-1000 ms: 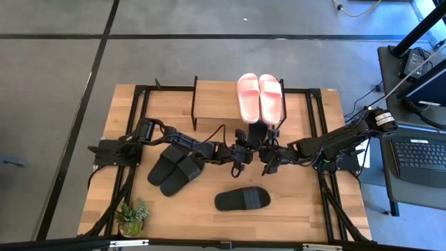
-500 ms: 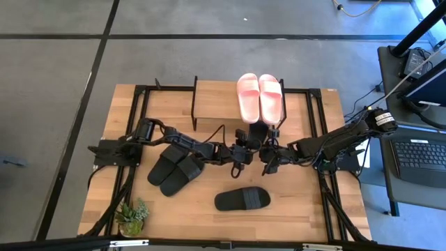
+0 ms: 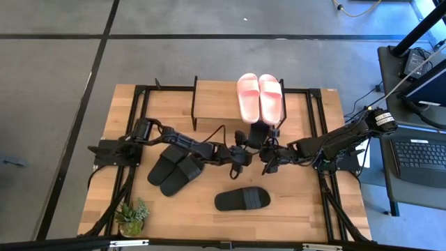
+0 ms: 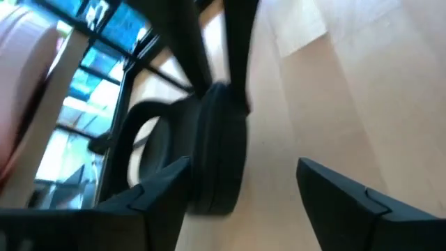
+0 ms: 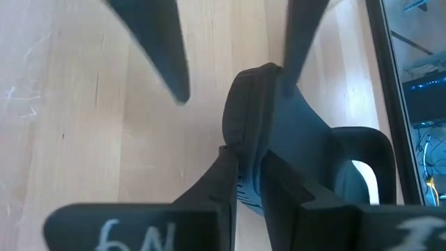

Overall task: Pick and place slides into the shelf
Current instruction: Put the bottom black slide under the shelf

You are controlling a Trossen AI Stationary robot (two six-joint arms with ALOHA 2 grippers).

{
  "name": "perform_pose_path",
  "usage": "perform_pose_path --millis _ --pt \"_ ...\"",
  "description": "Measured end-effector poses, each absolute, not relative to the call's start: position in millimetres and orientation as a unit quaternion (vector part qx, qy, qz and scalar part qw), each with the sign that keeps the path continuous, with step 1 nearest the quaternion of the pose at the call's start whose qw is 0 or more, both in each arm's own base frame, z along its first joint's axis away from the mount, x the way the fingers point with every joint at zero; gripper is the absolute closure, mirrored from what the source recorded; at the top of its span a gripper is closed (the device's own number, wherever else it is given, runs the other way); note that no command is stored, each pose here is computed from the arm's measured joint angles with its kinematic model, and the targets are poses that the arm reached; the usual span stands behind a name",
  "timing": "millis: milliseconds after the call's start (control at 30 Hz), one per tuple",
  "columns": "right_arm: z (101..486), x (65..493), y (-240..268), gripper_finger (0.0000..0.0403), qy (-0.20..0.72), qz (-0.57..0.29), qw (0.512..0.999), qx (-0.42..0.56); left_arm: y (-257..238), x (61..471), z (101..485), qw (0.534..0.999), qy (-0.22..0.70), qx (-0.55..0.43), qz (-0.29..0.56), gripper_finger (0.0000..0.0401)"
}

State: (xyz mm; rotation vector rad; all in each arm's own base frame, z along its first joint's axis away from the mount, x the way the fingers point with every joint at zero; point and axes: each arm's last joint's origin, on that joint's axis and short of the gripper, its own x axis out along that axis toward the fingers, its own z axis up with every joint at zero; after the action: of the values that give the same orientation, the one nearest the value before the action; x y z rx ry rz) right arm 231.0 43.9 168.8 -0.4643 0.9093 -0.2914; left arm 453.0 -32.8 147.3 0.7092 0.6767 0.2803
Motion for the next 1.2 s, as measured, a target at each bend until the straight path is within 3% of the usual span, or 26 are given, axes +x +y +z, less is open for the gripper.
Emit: perform_pose_path --millis 167,400,667,867,1200 --pt "167.9 229.7 43.5 0.0358 0.442 -0.136 0.856 -0.23 -24.0 438.1 171.7 0.884 0.358 0.278 0.116 0.0139" --pt "167.8 229.7 43.7 0.0358 0.454 -0.085 0.827 -0.321 3.9 418.1 212.1 0.921 0.361 0.145 -0.018 0.0141" --pt "164.2 227.2 42.1 0.0358 0.466 -0.065 0.816 -0.335 29.8 375.1 284.5 0.948 0.288 0.108 -0.081 0.0142" --pt "163.9 227.6 37.7 0.0358 0.471 -0.072 0.816 -0.329 55.2 322.4 309.0 0.977 0.182 0.082 -0.072 0.0142" --pt "162.5 231.1 26.4 0.0358 0.479 -0.059 0.82 -0.308 73.7 248.2 295.5 0.991 0.097 0.088 -0.009 0.0142"
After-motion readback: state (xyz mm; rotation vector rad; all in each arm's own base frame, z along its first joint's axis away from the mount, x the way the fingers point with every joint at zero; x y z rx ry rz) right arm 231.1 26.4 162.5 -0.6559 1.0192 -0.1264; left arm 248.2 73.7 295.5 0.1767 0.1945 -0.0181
